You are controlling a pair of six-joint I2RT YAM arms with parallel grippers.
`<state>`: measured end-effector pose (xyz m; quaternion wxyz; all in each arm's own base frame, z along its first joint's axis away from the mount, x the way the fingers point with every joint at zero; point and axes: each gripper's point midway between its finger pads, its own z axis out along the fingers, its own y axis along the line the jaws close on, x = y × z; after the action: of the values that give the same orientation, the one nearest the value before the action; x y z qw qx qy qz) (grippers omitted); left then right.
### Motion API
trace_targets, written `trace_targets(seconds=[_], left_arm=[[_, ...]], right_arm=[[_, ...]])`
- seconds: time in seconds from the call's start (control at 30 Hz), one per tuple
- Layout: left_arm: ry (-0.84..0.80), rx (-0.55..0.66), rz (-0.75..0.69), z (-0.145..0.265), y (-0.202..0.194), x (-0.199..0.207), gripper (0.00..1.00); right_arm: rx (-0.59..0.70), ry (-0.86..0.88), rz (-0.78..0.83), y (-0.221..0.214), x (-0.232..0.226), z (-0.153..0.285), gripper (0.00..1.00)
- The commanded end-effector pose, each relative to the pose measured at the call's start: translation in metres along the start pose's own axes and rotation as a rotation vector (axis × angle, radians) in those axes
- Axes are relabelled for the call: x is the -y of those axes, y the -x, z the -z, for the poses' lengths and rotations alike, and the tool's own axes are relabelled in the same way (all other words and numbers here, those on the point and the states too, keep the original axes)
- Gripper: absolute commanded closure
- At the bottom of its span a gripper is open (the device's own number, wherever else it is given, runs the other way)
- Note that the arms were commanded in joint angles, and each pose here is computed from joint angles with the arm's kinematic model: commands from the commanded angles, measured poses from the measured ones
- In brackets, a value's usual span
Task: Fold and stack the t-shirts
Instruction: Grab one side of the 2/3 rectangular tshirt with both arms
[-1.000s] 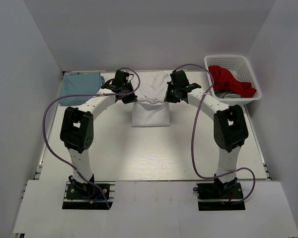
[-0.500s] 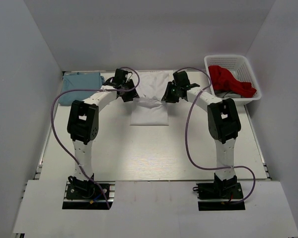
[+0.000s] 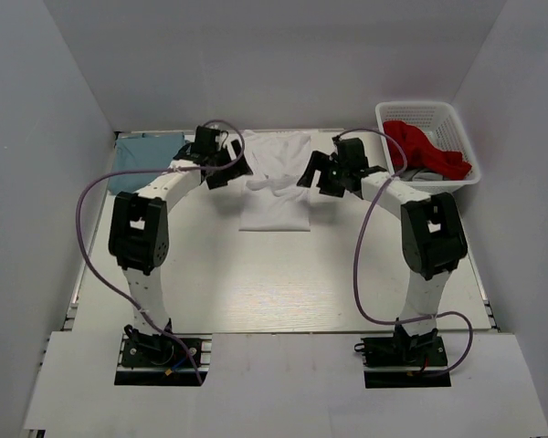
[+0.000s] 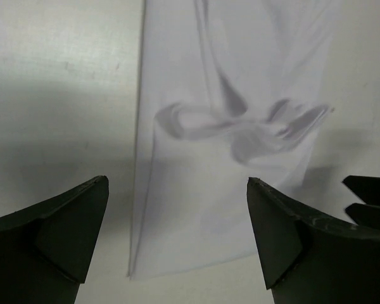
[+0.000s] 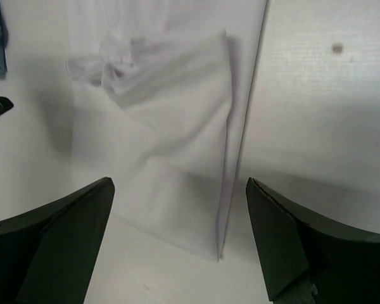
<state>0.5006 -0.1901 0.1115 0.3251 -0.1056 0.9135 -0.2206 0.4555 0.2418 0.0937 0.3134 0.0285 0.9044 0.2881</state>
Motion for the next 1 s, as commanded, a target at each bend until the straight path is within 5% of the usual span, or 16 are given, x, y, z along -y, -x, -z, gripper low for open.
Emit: trace_targets(seconds=[0.0,0.2,0.4,0.53,0.67,0.83,0.97], left_arm=[[-0.044,-0.03,-0.026,0.04,-0.033,0.011,0.0],[-0.057,-0.158,0.001,0.061,-0.119,-0.02,0.0],[0.001,-0.204,0.021,0.056,-0.14,-0.039,0.0],[0.026,-0.222,0.025,0.045,-0.15,-0.049,0.1],[0.024,-0.233,0.036,0.038,-0.154,-0.05,0.34],[0.059,-0.257,0.042,0.029,-0.166,-0.06,0.44],[0.079,-0.285,0.048,0.02,-0.175,-0.066,0.55]], right_arm=[[-0.028,0.078,0.048,-0.022,-0.016,0.028,0.1],[-0.135,0.049,0.01,-0.091,0.004,0.052,0.1],[-0.211,0.063,-0.008,-0.116,0.006,0.042,0.1],[-0.211,0.054,-0.004,-0.121,0.009,0.033,0.1],[-0.213,0.027,-0.013,-0.123,0.017,0.024,0.19],[-0.229,0.038,-0.027,-0.131,0.019,0.014,0.23],[-0.241,0.042,-0.031,-0.133,0.02,0.013,0.42]])
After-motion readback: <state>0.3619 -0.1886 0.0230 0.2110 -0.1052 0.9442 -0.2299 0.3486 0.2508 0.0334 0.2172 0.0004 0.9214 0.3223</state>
